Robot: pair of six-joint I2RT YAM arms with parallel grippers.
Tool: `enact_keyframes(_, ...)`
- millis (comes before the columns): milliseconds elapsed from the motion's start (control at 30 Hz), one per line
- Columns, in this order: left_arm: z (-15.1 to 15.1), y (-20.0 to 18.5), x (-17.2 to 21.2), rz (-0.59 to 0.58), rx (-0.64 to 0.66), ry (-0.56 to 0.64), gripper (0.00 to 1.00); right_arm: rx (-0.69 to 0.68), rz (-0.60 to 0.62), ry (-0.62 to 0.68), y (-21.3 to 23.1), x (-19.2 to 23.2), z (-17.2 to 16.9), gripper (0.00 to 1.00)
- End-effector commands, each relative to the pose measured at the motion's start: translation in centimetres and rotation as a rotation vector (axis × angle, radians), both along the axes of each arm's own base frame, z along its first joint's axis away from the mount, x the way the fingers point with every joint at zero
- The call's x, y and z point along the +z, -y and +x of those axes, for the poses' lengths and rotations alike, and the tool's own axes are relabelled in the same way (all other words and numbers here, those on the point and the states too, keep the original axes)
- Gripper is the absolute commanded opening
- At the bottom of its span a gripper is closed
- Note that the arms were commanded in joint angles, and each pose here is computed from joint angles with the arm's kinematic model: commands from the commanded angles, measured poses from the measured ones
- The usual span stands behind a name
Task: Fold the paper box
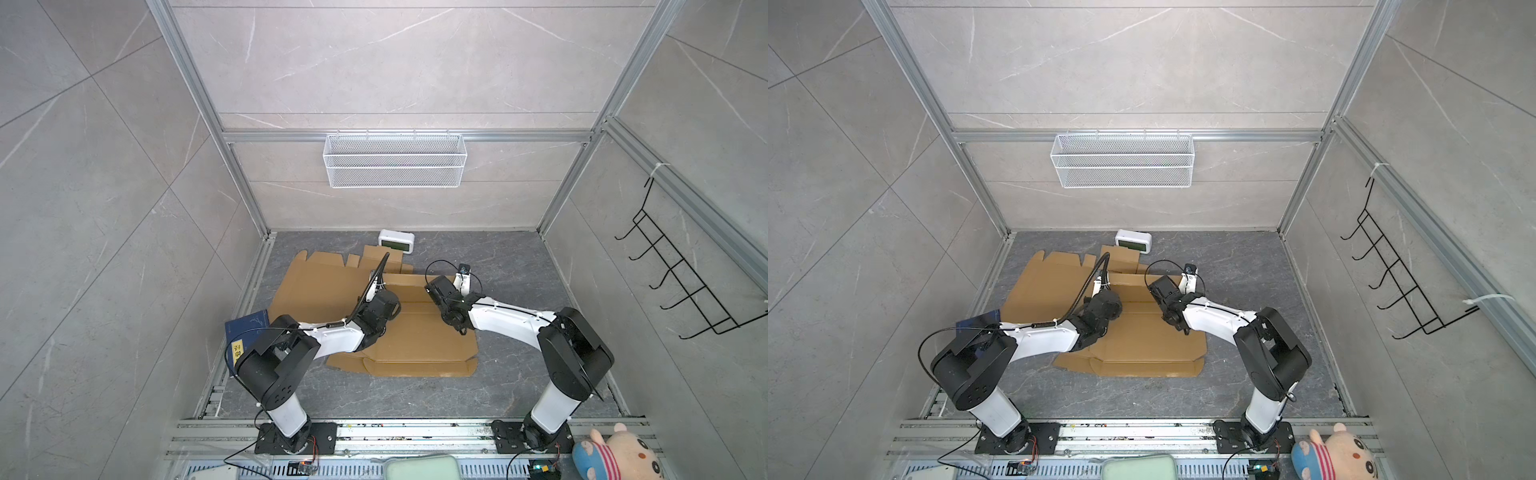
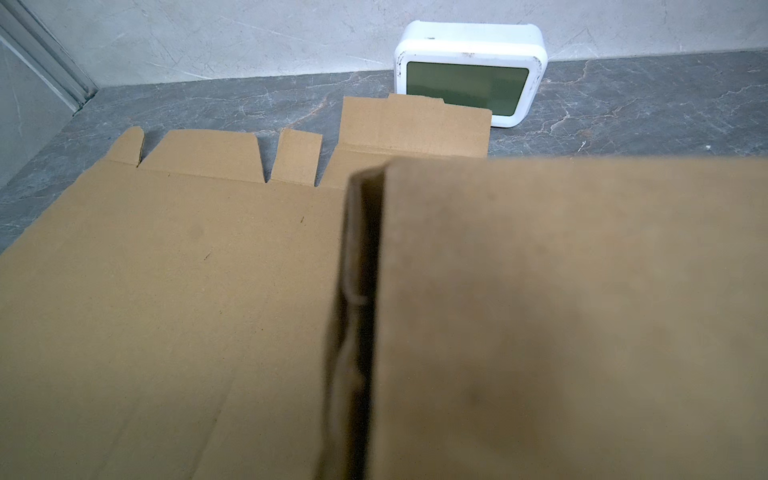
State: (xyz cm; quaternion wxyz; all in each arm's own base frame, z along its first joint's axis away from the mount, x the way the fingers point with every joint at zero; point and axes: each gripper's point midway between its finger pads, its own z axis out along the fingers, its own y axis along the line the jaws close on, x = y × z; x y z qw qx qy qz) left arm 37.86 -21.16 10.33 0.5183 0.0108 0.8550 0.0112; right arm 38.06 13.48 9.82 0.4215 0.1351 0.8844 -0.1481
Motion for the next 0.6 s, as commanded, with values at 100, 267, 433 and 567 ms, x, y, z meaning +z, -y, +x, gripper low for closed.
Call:
enact_keyframes(100,-0.4,-1.7,-0.5,0.049,0.079,-0.013,0.00,-0.074,-0.146,-0.097,3.4,-2.2,-1.8,0.00)
enact_keyframes(267,-0.3,-0.5,-0.4,0.038,-0.011,-0.017,0.00,0.048,0.026,-0.111,1.4,-2.7,-1.0,0.13)
enact_keyframes(433,-0.3,-0.4,-0.4,0.075,-0.054,-0.032,0.00,0.187,0.140,-0.077,1.0,-0.5,-0.7,0.37)
enact_keyframes(567,-0.1,-0.2,0.2,0.101,-0.068,-0.034,0.00,0.290,0.166,-0.086,0.5,1.0,-1.3,0.51)
